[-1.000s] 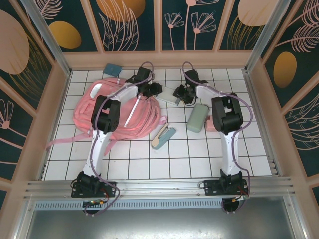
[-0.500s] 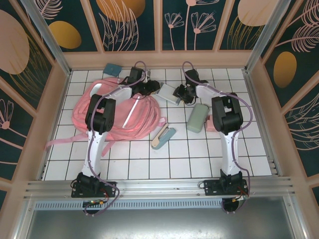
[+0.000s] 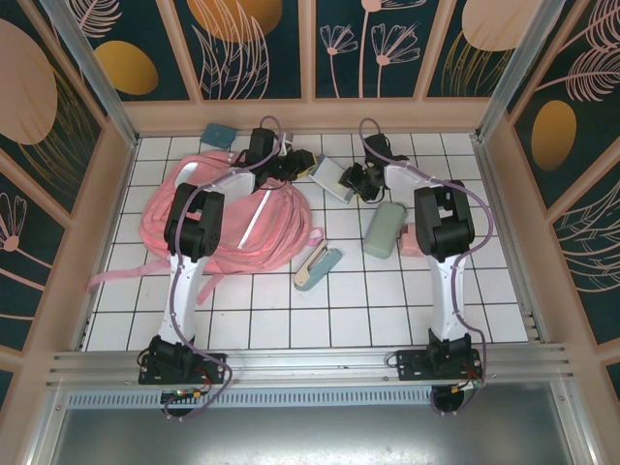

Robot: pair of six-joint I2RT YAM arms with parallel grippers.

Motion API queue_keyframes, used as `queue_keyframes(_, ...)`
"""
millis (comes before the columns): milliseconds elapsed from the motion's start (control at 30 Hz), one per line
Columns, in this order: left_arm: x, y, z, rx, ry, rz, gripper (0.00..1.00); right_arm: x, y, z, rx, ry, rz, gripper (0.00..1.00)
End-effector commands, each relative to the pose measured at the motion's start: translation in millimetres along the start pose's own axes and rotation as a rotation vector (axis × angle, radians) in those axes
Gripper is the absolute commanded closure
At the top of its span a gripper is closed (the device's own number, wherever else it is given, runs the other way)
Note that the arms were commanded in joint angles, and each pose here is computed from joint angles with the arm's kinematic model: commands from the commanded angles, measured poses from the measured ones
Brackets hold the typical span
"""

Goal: Pack the student bag
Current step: Pick up the book from the top-center of the table.

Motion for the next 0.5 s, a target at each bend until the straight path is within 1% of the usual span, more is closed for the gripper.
queue_keyframes(0, 46, -16, -27, 0.082, -0.028, 0.256, 0.61, 0, -6, 17, -0.077, 0.054, -0.009, 0.5)
queue_keyframes(133, 51, -16, -30, 0.18, -0.009, 0.31, 0.7, -2, -5, 19, -0.085, 0.052, -0.012, 0.5)
queue_keyframes(233, 52, -15, -35, 0.194, -0.009, 0.309, 0.7, -3, -5, 20, -0.093, 0.052, -0.008, 0.5)
queue_keyframes(300, 56, -14, -39, 0.263, -0.004, 0.343, 0.72, -4, -5, 21, -0.094, 0.051, -0.01, 0.5)
queue_keyframes(333, 56, -14, -39, 0.261, 0.008, 0.341, 0.69, -3, -5, 20, -0.091, 0.05, -0.008, 0.5)
queue_keyframes(367, 56, -16, -36, 0.227, 0.017, 0.335, 0.67, -4, -5, 20, -0.09, 0.051, -0.01, 0.5)
queue_keyframes(400, 54, -18, -31, 0.168, 0.005, 0.321, 0.61, -4, -5, 21, -0.09, 0.05, -0.011, 0.5)
queue_keyframes(433, 52, -20, -29, 0.111, -0.014, 0.297, 0.51, -4, -5, 20, -0.089, 0.05, -0.011, 0.5)
queue_keyframes(467, 51, -22, -25, 0.069, -0.017, 0.289, 0.48, -5, -5, 21, -0.091, 0.05, -0.011, 0.5)
Point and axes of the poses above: each hand's point on the last joint's axis, 136 mm out from that joint toward the fingers, its own y axis back along the fingers, its own z axis along the line the jaws close on, x = y × z, the point moved 10 cm from there along y, back along the fingers, and after that the axes turned 9 degrees about y, right-handed, at the moved point
